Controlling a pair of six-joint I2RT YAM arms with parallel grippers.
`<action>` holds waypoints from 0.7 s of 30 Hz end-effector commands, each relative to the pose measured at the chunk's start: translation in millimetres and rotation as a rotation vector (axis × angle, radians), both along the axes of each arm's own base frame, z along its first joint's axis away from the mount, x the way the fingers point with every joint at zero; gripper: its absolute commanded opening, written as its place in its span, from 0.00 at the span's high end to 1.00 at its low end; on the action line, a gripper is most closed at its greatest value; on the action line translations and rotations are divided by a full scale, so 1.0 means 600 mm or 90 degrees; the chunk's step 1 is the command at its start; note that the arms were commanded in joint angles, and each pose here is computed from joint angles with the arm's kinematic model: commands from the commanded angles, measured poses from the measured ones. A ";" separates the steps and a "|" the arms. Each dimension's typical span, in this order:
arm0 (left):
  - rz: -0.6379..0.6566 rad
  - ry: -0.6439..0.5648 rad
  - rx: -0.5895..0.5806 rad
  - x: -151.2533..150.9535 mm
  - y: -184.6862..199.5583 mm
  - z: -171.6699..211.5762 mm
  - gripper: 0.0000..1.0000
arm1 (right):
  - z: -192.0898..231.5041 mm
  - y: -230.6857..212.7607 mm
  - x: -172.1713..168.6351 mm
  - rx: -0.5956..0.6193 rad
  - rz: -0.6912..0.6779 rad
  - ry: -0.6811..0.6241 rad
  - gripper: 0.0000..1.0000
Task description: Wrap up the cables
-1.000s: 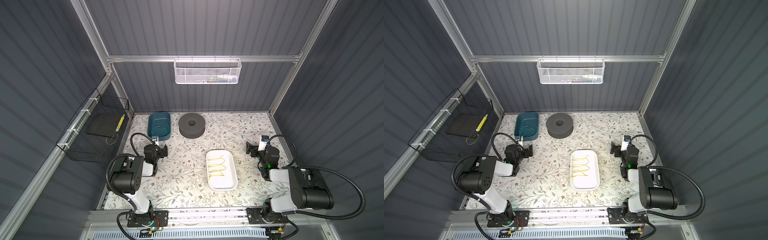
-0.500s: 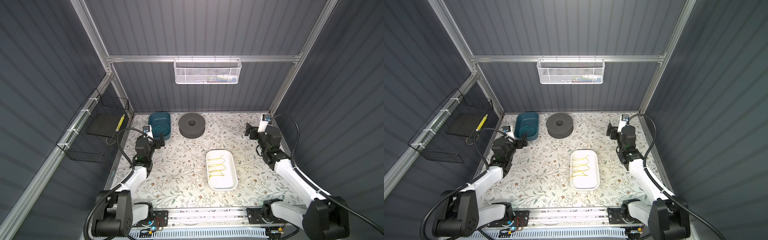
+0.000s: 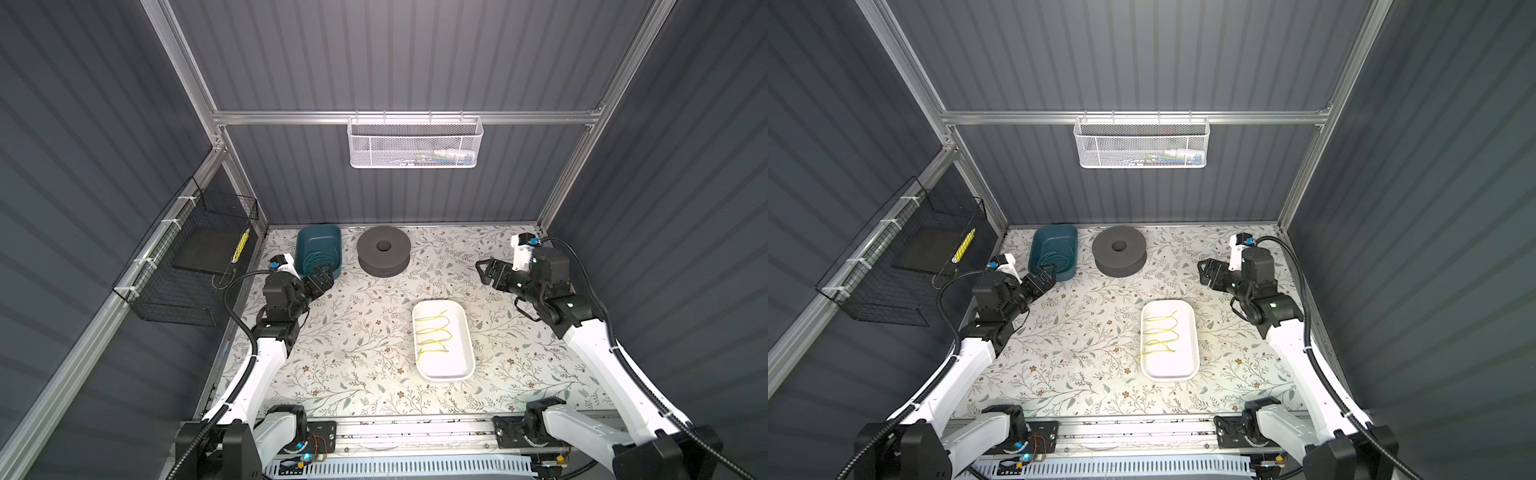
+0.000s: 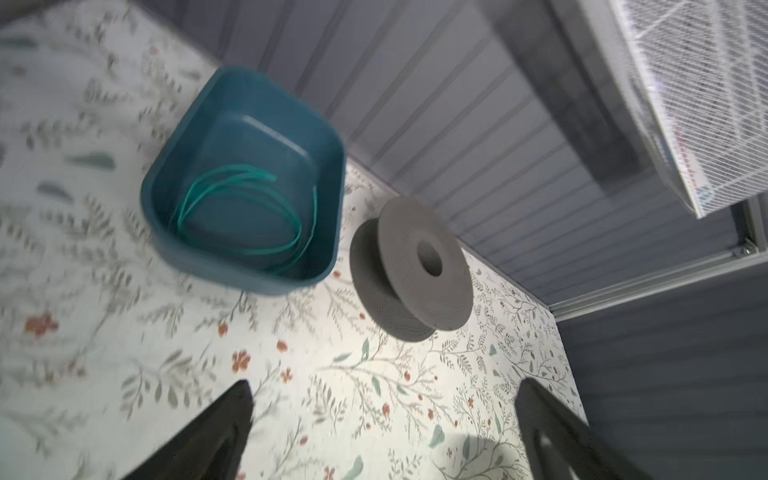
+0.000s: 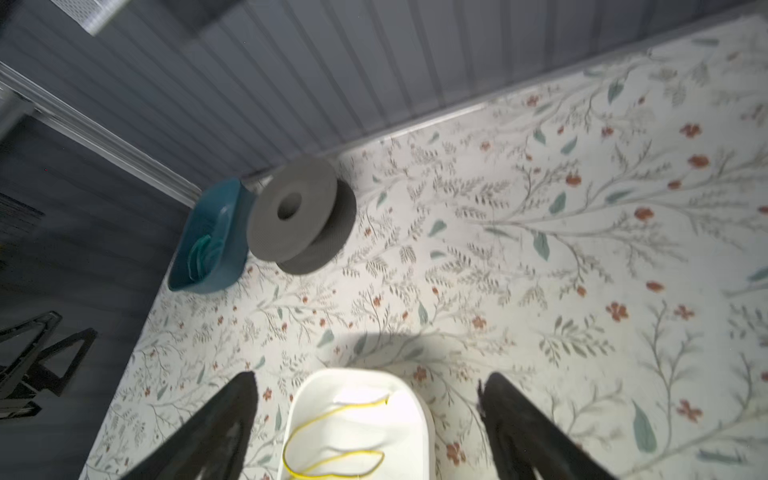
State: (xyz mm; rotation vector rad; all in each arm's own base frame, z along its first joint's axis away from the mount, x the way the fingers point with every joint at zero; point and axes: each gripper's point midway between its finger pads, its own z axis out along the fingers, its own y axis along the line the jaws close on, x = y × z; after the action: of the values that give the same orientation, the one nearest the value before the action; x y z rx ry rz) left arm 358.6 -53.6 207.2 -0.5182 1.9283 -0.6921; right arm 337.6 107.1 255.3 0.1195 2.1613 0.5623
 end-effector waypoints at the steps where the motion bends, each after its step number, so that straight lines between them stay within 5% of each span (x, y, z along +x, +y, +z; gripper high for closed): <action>1: 0.085 -0.025 -0.097 -0.017 0.024 0.022 0.00 | -0.063 -0.006 -0.049 -0.097 0.008 0.121 0.20; 6: 0.052 0.014 -0.133 -0.022 0.003 0.002 0.00 | -0.135 0.014 -0.099 -0.143 0.046 0.209 0.42; 9: -0.030 0.049 -0.140 -0.017 -0.034 -0.014 0.01 | -0.177 0.022 -0.132 -0.155 0.061 0.261 0.72; 14: -0.145 0.086 -0.168 -0.019 -0.093 -0.046 0.03 | -0.233 0.027 -0.176 -0.153 0.079 0.332 0.66; 21: -0.265 0.098 -0.078 -0.043 -0.212 -0.060 0.04 | -0.282 0.039 -0.189 -0.157 0.106 0.390 0.63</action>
State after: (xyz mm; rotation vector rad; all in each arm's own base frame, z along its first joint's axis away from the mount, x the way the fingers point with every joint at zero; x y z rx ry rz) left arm 330.2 -163.0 158.0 -0.3685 2.1872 -1.0585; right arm 229.2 126.5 94.4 -0.0210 2.8005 0.3568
